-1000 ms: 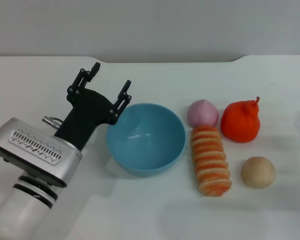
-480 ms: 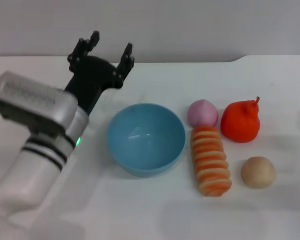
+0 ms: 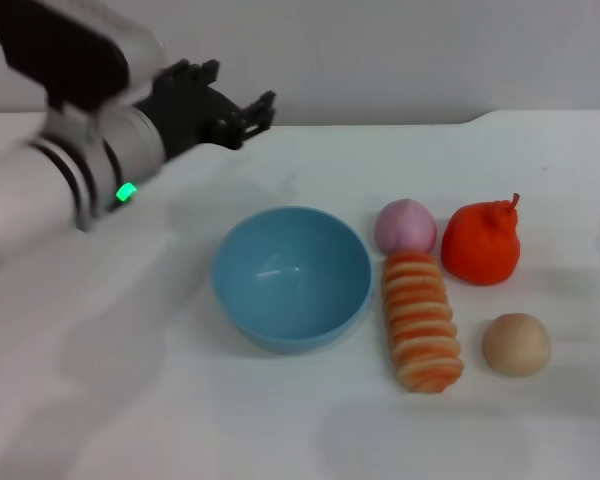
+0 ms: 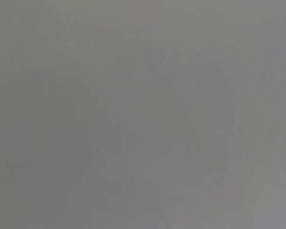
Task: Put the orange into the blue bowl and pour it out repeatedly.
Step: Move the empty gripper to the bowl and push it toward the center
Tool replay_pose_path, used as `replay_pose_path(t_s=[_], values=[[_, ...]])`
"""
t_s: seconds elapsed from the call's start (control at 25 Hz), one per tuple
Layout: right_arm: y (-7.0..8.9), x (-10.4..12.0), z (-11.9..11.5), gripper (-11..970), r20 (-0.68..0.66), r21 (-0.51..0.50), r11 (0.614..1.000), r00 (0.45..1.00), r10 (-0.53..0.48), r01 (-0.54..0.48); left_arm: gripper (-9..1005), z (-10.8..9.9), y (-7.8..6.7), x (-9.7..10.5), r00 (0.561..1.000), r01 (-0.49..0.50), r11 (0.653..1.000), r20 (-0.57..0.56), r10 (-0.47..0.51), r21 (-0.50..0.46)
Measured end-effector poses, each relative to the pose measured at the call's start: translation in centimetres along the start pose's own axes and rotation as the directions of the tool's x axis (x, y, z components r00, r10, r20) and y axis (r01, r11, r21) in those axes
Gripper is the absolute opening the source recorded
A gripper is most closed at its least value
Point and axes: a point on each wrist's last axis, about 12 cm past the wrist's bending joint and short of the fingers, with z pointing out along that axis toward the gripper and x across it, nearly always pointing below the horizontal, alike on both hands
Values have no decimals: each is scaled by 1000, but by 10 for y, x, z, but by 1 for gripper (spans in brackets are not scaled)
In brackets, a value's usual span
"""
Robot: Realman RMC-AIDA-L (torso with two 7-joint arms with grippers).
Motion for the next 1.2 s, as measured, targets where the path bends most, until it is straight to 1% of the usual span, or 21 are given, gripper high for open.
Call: replay_pose_path(t_s=[0.04,0.08,0.2,0.24,0.28,0.32,0.4,0.44,0.48,0.52,0.6,0.8,0.92,1.2], values=[[0,-1,1,824,3,-2,1000,1000,-2,2,697,-8,12,-15,998,-10,1000,-62,11,22],[0,-1,2,824,4,-3,1000,1000,-2,2,697,-8,12,-15,998,-10,1000,-62,11,22],[0,-1,2,824,5,-4,1000,1000,-3,3,705,-21,24,-31,993,-27,998,-113,33,55],[0,-1,2,824,5,-4,1000,1000,-3,3,713,-21,24,-31,993,-27,998,-113,33,55],[0,-1,3,824,6,-5,1000,1000,-3,3,720,-24,26,-34,990,-29,997,-136,39,75],[0,-1,3,824,6,-5,1000,1000,-3,3,728,-27,30,-39,981,-18,994,-188,38,107],[0,-1,3,824,6,-5,1000,1000,-4,4,743,-29,35,-40,970,15,991,-243,17,130],[0,-1,3,824,6,-5,1000,1000,-4,4,750,-29,35,-40,970,15,991,-243,17,130],[0,-2,3,824,5,-5,1000,1000,-4,4,757,-29,39,-37,951,71,987,-307,-23,145],[0,-2,3,824,5,-5,1000,1000,-4,4,765,-28,39,-34,947,82,986,-319,-31,147],[0,-2,2,824,5,-4,1000,1000,-5,5,780,-26,37,-32,945,84,985,-325,-31,149],[-1,-1,1,824,3,-2,1000,1000,-4,4,803,-16,25,-17,929,90,978,-370,-16,186],[-1,0,0,823,0,1,1000,1000,-3,3,805,-12,21,-10,920,99,976,-392,-14,195],[-2,2,-1,823,-20,10,1000,1000,-2,2,809,-9,22,7,902,123,975,-431,-32,185]])
